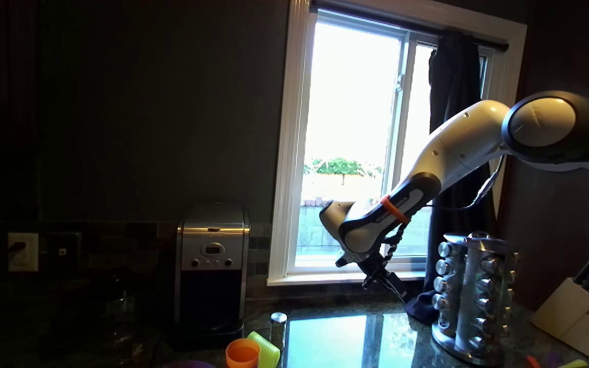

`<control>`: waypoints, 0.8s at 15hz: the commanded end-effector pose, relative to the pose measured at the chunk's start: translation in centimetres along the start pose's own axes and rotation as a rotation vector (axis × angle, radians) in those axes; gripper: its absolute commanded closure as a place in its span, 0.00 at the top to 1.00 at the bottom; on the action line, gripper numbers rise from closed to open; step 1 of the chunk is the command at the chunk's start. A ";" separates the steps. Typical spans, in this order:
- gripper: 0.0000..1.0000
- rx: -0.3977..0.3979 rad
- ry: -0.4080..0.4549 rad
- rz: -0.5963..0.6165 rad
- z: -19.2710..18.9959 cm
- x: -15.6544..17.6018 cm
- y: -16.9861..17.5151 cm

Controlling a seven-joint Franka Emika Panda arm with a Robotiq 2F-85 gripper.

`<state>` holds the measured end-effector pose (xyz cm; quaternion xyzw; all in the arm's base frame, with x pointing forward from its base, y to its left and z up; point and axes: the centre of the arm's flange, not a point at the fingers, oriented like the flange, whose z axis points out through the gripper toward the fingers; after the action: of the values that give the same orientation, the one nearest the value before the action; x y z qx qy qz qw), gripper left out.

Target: Put one of the small containers in the seasoning rack

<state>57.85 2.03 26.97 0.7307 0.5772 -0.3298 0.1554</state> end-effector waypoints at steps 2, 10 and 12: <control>1.00 -0.025 0.255 -0.023 -2.3 -1.3 -2.0; 1.00 -0.084 0.338 0.192 -6.2 -1.9 -4.6; 1.00 -0.089 0.360 0.159 -6.4 -1.8 -2.8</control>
<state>56.87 5.39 33.30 0.8138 0.5498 -0.1547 0.1074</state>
